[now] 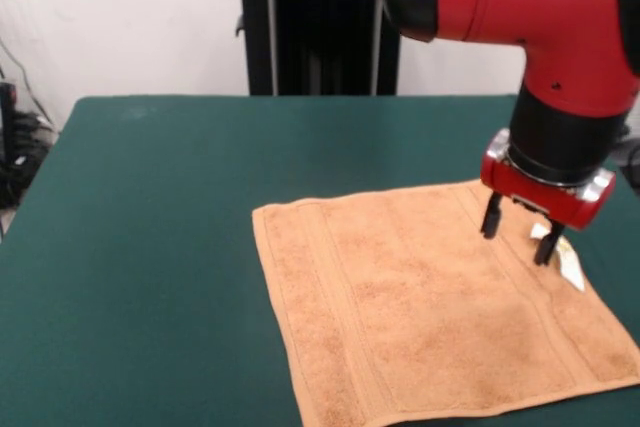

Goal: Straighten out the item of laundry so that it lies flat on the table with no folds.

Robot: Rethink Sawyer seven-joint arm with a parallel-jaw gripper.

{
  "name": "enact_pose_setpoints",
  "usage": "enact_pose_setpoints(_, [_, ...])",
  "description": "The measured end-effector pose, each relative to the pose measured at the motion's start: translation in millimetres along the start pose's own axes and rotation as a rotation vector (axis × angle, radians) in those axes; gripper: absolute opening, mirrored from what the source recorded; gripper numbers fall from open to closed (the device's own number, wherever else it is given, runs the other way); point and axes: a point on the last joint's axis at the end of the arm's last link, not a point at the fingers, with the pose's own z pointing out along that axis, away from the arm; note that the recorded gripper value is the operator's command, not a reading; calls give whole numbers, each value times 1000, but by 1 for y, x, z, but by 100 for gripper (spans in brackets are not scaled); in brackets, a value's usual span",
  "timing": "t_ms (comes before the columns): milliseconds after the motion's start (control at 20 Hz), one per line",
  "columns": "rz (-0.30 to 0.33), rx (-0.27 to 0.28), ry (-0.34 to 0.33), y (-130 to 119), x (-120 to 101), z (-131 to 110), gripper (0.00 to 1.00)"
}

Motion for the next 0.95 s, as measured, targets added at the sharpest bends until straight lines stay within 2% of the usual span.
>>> enact_pose_setpoints(250, [-4,31,-27,-21,-32,-8,100])
enact_pose_setpoints(650, [14,42,-95,-55,-82,-31,100])
enact_pose_setpoints(950, [21,39,-120,-67,-97,-44,100])
